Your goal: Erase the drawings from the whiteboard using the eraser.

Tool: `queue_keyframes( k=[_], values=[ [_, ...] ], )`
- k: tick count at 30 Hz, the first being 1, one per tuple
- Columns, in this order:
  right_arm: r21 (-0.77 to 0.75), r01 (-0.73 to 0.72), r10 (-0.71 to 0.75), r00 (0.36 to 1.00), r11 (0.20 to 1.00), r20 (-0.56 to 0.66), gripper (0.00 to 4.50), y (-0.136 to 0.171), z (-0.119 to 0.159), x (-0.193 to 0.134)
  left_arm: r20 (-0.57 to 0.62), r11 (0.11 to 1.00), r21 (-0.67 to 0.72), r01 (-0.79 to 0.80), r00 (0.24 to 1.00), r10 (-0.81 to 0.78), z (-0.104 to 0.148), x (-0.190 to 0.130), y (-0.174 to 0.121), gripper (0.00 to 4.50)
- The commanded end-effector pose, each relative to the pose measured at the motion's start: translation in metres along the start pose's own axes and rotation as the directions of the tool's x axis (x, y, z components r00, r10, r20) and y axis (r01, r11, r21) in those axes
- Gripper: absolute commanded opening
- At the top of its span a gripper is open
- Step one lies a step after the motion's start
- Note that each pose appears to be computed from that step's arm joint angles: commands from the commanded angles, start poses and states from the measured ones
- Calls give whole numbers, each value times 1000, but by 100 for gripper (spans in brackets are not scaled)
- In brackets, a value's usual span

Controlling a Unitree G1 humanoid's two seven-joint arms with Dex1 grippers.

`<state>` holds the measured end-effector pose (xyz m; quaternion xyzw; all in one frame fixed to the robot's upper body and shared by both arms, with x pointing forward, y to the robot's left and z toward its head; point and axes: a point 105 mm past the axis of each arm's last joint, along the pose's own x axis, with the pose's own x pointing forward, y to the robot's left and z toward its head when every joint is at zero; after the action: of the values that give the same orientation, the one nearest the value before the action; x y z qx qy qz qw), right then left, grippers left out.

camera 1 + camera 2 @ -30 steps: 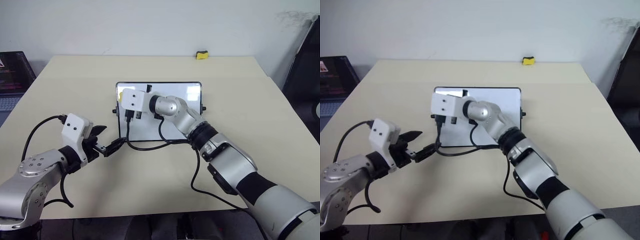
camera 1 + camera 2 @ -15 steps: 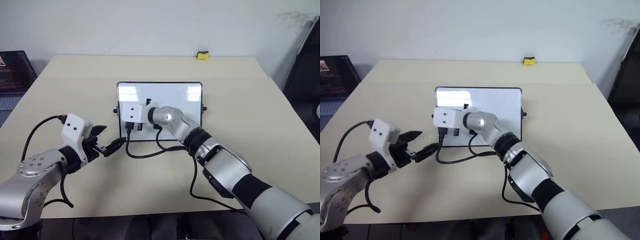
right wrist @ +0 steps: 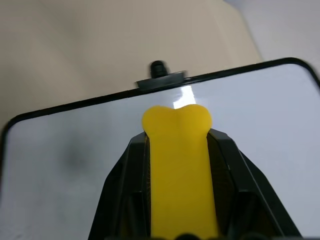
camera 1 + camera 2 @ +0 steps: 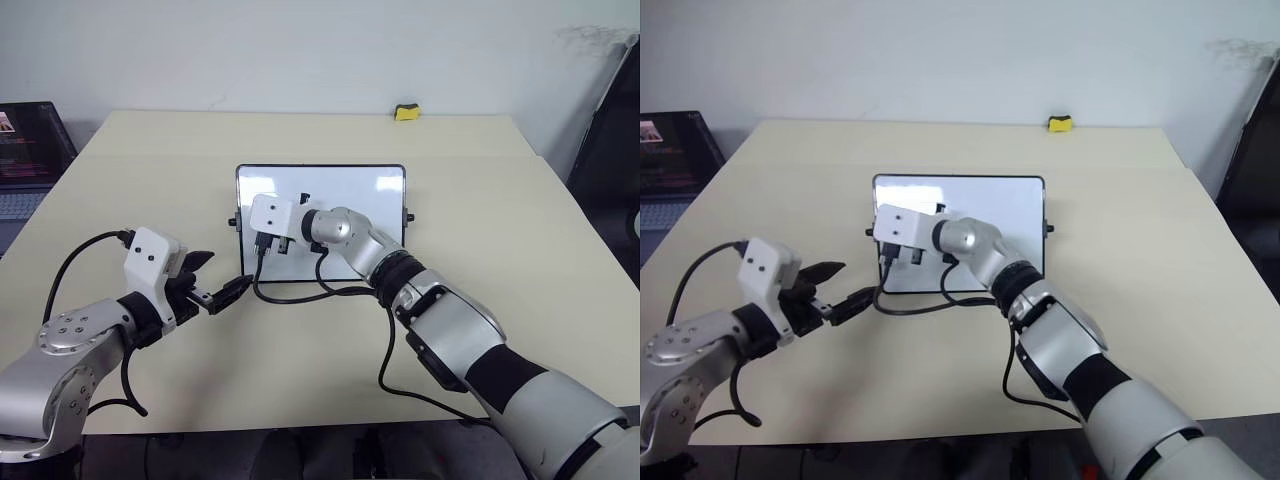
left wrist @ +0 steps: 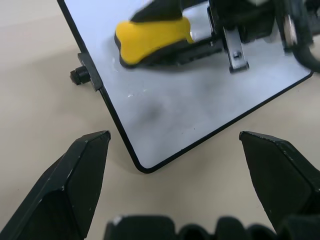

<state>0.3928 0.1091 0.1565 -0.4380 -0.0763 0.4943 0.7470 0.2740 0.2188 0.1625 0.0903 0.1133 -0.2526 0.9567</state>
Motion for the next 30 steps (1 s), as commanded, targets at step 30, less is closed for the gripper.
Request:
queue_keyframes(
  k=[30],
  values=[
    [-53, -73, 65, 988, 996, -138, 117, 7, -53, -20, 47, 1000, 30, 11, 999, -12, 12, 0, -4, 450]
  ],
)
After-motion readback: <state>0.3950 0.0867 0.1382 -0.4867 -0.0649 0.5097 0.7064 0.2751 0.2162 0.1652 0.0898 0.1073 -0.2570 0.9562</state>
